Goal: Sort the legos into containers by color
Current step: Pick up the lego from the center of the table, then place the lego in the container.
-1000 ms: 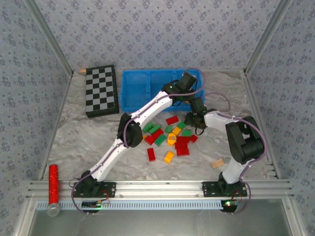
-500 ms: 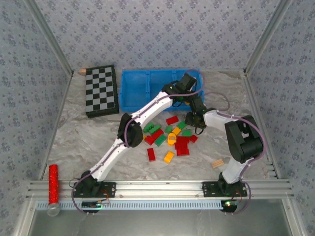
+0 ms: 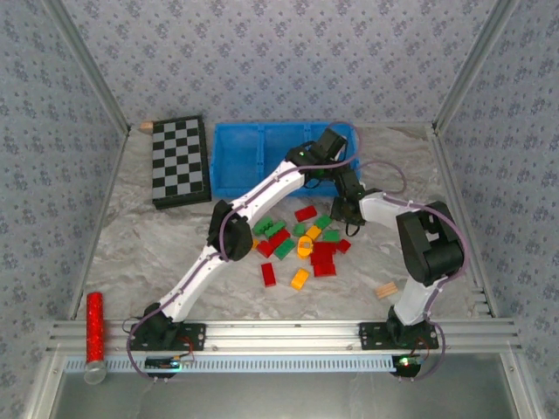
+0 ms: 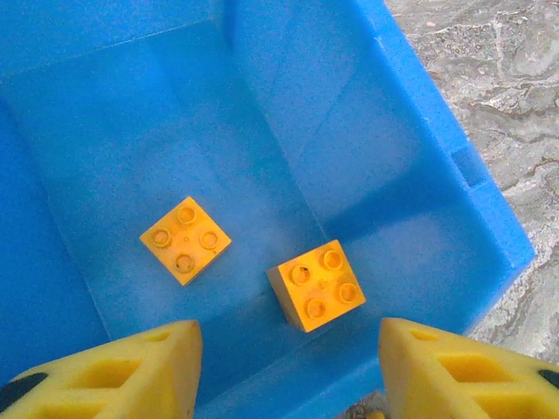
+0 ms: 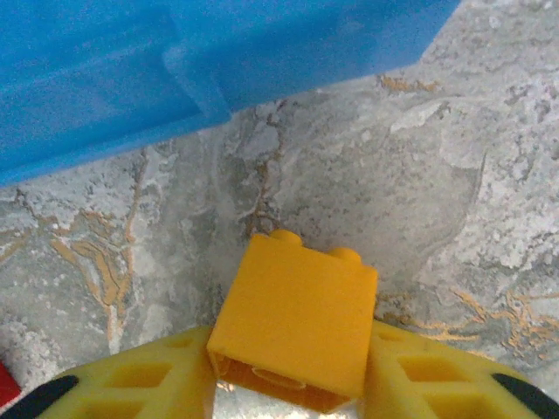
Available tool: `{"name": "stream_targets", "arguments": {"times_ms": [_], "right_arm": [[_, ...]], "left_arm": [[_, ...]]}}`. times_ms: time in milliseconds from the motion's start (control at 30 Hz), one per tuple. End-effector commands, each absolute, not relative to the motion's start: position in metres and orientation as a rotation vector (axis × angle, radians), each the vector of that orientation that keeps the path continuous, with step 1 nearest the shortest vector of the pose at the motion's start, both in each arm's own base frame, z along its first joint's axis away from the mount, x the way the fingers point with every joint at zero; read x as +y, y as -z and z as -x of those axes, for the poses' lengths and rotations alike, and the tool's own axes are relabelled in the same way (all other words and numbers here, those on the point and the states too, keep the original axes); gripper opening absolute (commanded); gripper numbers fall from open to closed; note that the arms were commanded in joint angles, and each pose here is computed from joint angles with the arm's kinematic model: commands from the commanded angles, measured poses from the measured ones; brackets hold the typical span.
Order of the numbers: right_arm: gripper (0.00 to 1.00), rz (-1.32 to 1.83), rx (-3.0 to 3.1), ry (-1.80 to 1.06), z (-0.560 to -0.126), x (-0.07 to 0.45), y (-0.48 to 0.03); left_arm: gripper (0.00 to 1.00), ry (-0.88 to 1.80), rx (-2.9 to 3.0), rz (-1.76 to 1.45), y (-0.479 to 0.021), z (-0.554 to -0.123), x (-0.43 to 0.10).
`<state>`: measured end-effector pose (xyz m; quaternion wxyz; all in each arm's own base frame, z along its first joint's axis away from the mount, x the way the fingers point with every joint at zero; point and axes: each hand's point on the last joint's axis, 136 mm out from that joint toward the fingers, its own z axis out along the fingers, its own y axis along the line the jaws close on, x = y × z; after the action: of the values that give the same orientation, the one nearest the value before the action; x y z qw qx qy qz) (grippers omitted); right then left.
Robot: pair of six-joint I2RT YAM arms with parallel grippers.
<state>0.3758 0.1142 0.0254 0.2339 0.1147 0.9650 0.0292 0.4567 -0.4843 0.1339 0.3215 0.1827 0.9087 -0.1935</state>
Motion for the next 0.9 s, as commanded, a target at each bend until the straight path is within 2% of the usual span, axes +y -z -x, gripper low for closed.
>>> {"name": "stream_targets", "arguments": {"times_ms": [0,167,600,733,867], "right_arm": [[0.36,-0.271,2.628,-0.098,-0.389,0.124,-0.028],[0.27,-0.232,2.637,-0.101,-0.377,0.123,-0.038],[0.25,-0.081,2.579,-0.196,-0.350,0.125,-0.111],[0.25,-0.049,2.524,-0.204,-0.361,0.127,-0.135],[0.25,0.000,2.481,-0.198,-0.388,0.131,-0.152]], "left_arm": [[0.56,0.636,2.332,-0.526,-0.191,-0.435,-0.493],[0.57,0.668,2.333,-0.558,-0.215,-0.421,-0.487],[0.62,0.569,2.376,-0.613,-0.251,-0.372,-0.411],[0.62,0.582,2.395,-0.592,-0.250,-0.350,-0.388],[0.62,0.579,2.460,-0.552,-0.226,-0.318,-0.360]]}}
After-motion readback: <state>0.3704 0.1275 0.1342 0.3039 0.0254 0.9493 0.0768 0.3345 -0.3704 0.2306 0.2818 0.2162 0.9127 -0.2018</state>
